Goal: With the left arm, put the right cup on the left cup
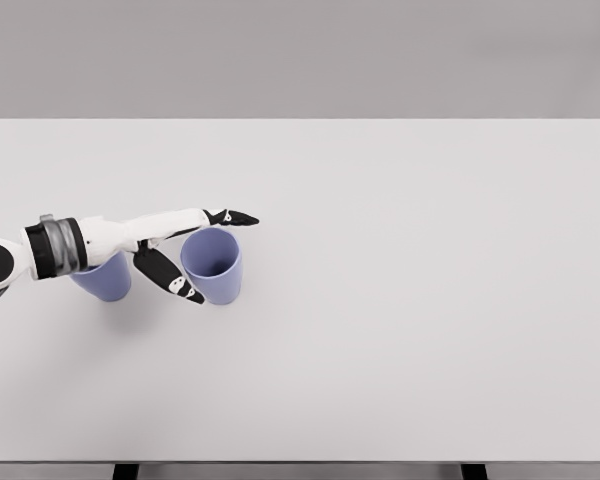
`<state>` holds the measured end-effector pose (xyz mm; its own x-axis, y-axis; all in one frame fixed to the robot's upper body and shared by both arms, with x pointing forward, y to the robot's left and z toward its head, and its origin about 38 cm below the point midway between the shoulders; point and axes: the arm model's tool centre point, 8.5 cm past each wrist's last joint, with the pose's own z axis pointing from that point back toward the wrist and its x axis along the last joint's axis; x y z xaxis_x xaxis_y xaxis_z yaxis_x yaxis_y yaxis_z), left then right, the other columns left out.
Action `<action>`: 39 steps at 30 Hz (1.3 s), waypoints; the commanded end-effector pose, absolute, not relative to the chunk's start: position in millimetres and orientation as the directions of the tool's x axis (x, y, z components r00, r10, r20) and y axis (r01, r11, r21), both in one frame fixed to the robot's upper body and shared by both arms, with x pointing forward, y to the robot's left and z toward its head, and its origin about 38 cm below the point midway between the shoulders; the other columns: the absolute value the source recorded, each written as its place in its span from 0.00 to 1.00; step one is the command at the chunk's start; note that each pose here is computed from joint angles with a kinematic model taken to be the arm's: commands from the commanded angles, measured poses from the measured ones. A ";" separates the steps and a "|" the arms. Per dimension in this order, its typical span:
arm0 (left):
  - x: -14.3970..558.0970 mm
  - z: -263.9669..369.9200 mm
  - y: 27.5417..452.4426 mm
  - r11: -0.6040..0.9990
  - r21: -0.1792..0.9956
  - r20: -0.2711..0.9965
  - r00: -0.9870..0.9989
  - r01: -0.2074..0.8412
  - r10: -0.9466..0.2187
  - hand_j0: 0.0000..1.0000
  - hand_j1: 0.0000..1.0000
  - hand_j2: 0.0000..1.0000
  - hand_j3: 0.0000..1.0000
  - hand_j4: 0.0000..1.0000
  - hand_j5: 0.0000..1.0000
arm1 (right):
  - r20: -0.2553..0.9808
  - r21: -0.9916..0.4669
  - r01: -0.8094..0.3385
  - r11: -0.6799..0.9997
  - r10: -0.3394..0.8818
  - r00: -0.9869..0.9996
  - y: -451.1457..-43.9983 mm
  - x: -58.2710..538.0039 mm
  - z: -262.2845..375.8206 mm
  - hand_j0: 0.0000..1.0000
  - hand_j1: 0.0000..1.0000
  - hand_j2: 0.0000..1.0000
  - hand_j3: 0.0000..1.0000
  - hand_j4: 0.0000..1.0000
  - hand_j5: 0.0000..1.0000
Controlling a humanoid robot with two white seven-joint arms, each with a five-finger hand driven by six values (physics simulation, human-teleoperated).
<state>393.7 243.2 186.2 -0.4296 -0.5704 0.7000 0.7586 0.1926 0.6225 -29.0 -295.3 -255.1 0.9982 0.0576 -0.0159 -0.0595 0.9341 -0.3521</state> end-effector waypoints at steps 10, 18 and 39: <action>395.7 183.6 246.2 0.205 0.611 0.705 -0.408 0.765 -0.581 0.97 0.97 0.97 0.97 0.97 0.97 | -0.016 -0.352 -0.059 0.934 0.057 0.998 -295.5 -29.1 -255.0 1.00 1.00 1.00 1.00 1.00 1.00; 395.1 182.1 244.2 0.207 0.606 0.710 -0.405 0.768 -0.576 0.87 0.87 0.87 0.87 0.87 0.87 | -0.016 -0.352 -0.059 0.934 0.057 0.998 -295.5 -29.1 -255.0 1.00 1.00 1.00 1.00 1.00 1.00; 388.0 207.6 257.5 0.188 0.638 0.684 -0.438 0.747 -0.583 0.70 0.70 0.70 0.70 0.70 0.70 | -0.017 -0.352 -0.059 0.934 0.057 0.998 -295.5 -29.2 -255.0 1.00 1.00 1.00 1.00 1.00 1.00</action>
